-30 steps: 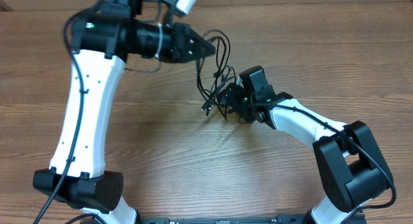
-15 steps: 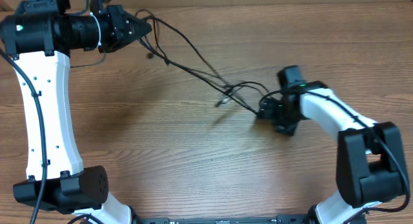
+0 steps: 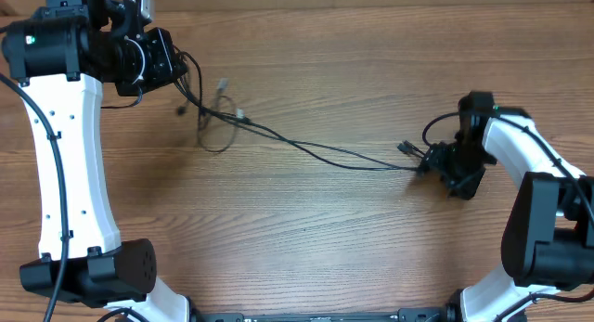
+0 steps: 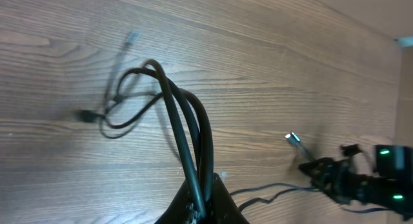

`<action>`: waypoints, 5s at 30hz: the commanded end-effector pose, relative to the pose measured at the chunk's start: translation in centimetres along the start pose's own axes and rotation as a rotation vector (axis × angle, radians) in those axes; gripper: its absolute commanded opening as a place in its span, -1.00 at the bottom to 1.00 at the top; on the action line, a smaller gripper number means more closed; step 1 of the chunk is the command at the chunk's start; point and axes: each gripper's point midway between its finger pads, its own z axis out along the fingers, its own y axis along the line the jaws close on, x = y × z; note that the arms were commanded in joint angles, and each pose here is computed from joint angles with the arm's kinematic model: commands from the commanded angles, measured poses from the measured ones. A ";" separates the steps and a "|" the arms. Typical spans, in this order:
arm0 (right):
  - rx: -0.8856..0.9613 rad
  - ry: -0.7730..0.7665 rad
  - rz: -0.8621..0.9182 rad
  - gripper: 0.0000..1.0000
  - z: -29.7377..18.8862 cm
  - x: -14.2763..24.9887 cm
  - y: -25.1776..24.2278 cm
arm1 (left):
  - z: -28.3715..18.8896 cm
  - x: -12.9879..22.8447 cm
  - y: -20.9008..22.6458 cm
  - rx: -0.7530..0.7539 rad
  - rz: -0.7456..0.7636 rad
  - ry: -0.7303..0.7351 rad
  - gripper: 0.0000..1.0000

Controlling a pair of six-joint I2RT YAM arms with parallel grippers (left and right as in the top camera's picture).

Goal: Untangle cables

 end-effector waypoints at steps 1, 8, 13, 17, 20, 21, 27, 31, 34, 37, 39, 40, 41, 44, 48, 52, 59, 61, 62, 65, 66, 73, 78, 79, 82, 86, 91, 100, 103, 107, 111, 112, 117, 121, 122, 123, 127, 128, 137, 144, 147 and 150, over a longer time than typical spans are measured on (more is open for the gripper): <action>-0.072 -0.057 -0.119 0.48 -3.9 -1.9 2.3 | -1.0 0.5 -2.6 0.020 0.117 -0.030 -0.92; -0.646 -0.239 -0.615 0.80 -18.9 2.1 11.8 | -1.1 1.8 -9.7 0.242 0.362 -0.040 -0.92; -0.700 -0.416 -0.734 0.88 -24.7 4.2 12.0 | -3.2 2.2 -13.2 0.433 0.423 -0.070 -0.92; -0.647 -0.403 -0.683 0.86 -24.2 4.2 11.1 | -2.8 3.5 -13.5 0.449 0.359 -0.003 -0.92; -0.615 -0.403 -0.658 0.85 -23.9 3.9 10.7 | -0.5 5.8 -13.1 0.368 0.321 0.106 -0.92; -0.596 -0.404 -0.637 0.85 -23.7 3.7 10.4 | 0.1 6.4 -13.1 0.351 0.324 0.133 -0.92; -0.533 -0.377 -0.545 0.85 -22.9 3.4 9.3 | 7.1 13.0 -14.0 0.226 0.416 0.356 -0.49; -0.519 -0.365 -0.538 0.85 -22.7 3.5 9.0 | 10.5 13.6 -12.4 0.075 0.410 0.391 -0.01; -0.516 -0.350 -0.533 0.84 -22.5 3.8 8.8 | 11.1 12.4 -11.4 0.049 0.370 0.370 0.17; -0.509 -0.324 -0.525 0.82 -22.2 4.3 8.5 | 11.0 10.9 -10.2 0.037 0.329 0.340 0.22; -0.505 -0.306 -0.520 0.79 -22.0 4.6 8.4 | 10.8 10.0 -9.2 0.027 0.301 0.329 0.25; -0.505 -0.294 -0.518 0.78 -21.9 4.9 8.4 | 10.7 9.6 -8.7 0.021 0.287 0.323 0.25; -0.503 -0.282 -0.521 0.77 -21.8 5.2 8.5 | 10.6 9.2 -8.2 0.012 0.274 0.317 0.25; -0.488 -0.243 -0.552 0.75 -21.2 6.5 9.0 | 10.4 8.4 -7.1 0.000 0.247 0.304 0.24; -0.353 -0.201 -0.537 0.75 -19.3 7.8 8.6 | 10.3 8.7 -6.9 -0.008 0.239 0.317 0.23; -0.295 -0.108 -0.586 0.75 -15.5 9.9 8.8 | 10.3 8.7 -6.9 -0.007 0.239 0.319 0.27; -0.243 0.030 -0.538 0.73 -7.5 11.5 6.9 | 10.5 9.1 -7.9 0.021 0.250 0.322 0.28; -0.279 0.063 -0.535 0.74 -5.8 12.2 7.0 | 10.9 9.3 -9.2 0.056 0.258 0.316 0.28; -0.299 0.075 -0.535 0.74 -5.2 12.4 7.1 | 11.0 9.3 -9.5 0.066 0.261 0.313 0.28; -0.378 0.103 -0.540 0.73 -3.5 13.2 7.7 | 11.2 9.0 -10.0 0.078 0.259 0.297 0.29; -0.400 0.106 -0.543 0.74 -2.5 13.4 7.7 | 11.2 9.0 -10.2 0.086 0.259 0.297 0.29; -0.507 0.119 -0.565 0.74 1.0 14.7 7.7 | 11.2 9.1 -10.3 0.088 0.264 0.296 0.30; -0.575 0.098 -0.613 0.66 2.4 15.2 7.9 | 11.2 9.1 -10.4 0.089 0.266 0.298 0.30; -0.577 0.095 -0.615 0.65 2.5 15.3 7.8 | 11.2 9.1 -10.4 0.089 0.266 0.298 0.31; -0.576 0.091 -0.636 0.57 2.9 15.4 7.6 | 11.2 9.1 -10.4 0.089 0.266 0.298 0.32; -0.585 0.085 -0.656 0.54 2.8 15.4 7.7 | 11.2 9.2 -10.4 0.089 0.265 0.299 0.33; -0.575 0.094 -0.720 0.51 3.1 16.6 8.3 | 11.2 9.2 -10.3 0.088 0.265 0.300 0.34; -0.523 0.070 -0.773 0.34 3.9 17.6 9.4 | 11.4 8.8 -9.6 0.042 0.271 0.281 0.42; -0.489 0.032 -0.758 0.21 4.2 16.7 9.3 | 11.4 8.6 -9.7 0.046 0.273 0.274 0.43; -0.502 0.010 -0.768 0.04 4.1 16.3 9.7 | 11.5 8.4 -9.9 0.051 0.277 0.263 0.43; -0.479 -0.019 -0.768 0.00 4.3 15.7 9.7 | 11.5 8.4 -9.9 0.051 0.277 0.263 0.43; -0.477 -0.016 -0.767 -0.01 4.4 15.7 9.7 | 11.5 8.4 -9.9 0.051 0.277 0.262 0.43; -0.471 -0.001 -0.760 -0.21 4.8 15.7 9.5 | 11.5 8.2 -10.0 0.054 0.280 0.256 0.43; -0.479 0.000 -0.717 -0.93 4.4 15.5 10.0 | 11.5 8.2 -10.0 0.054 0.280 0.255 0.44; -0.482 0.001 -0.700 -0.93 3.6 15.4 10.4 | 11.5 8.2 -10.0 0.055 0.281 0.253 0.43; -0.489 -0.005 -0.693 -0.93 2.7 15.2 10.9 | 11.5 8.1 -10.0 0.056 0.281 0.253 0.44; -0.545 -0.073 -0.724 -0.93 -4.4 14.7 13.7 | 11.6 8.1 -10.0 0.057 0.282 0.250 0.44; -0.567 -0.104 -0.729 -0.93 -7.2 14.6 14.6 | 11.6 8.1 -10.0 0.057 0.282 0.250 0.44; -0.825 -0.486 -0.799 -0.93 -30.1 15.1 19.8 | 11.7 7.3 -10.0 0.044 0.292 0.215 0.62; -0.819 -0.980 -0.582 -0.93 -44.0 11.8 17.0 | 11.9 6.5 -10.4 0.055 0.304 0.181 0.67; -0.771 -1.141 -0.467 -0.93 -48.1 10.1 13.6 | 11.9 6.5 -10.3 0.054 0.305 0.182 0.73; -0.711 -1.174 -0.379 -0.93 -48.5 8.1 10.9 | 11.9 6.6 -10.1 0.039 0.306 0.184 0.83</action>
